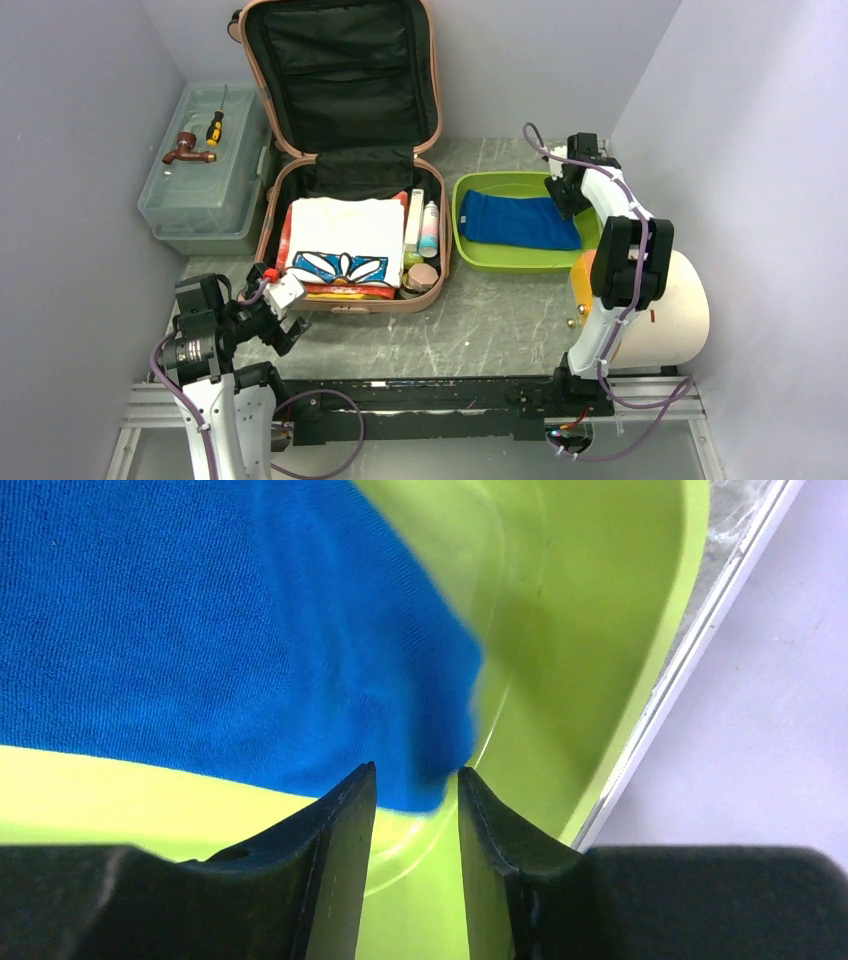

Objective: Open, take out, and arrange the luggage
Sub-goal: Place the personal item in the bin.

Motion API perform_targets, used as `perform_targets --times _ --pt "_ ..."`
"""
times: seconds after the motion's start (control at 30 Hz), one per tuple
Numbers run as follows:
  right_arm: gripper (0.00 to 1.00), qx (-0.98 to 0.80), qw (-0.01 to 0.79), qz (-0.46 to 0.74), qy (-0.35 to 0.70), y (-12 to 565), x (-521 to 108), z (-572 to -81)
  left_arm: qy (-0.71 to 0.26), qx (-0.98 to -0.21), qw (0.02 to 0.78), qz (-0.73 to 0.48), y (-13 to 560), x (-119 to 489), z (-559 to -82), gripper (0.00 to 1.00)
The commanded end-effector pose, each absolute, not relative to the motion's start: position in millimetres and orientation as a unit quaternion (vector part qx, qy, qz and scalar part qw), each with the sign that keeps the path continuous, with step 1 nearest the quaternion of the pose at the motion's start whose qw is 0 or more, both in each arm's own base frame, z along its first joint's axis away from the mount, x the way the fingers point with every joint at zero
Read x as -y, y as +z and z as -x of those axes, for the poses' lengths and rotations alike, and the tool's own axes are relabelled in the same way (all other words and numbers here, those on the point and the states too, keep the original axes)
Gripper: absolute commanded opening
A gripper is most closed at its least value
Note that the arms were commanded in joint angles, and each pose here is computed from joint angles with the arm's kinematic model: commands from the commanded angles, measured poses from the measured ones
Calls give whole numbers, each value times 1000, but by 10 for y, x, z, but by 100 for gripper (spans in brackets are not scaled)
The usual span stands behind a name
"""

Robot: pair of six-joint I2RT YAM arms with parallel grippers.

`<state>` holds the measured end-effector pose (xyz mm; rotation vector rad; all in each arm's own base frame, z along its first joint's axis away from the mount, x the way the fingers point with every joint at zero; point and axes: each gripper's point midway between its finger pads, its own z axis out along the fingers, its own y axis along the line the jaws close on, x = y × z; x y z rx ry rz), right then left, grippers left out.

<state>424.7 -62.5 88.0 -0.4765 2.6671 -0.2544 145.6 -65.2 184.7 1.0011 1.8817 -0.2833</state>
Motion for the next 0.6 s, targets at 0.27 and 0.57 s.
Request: perform_targets --times 0.27,0.57 --pt "40 -953 253 165 -26 946 435 -4309 -123 -759 486 -414 1892 698 -1457 99" --pt "42 -967 187 125 123 532 275 -4113 -124 -755 490 -418 1903 715 -1439 99"
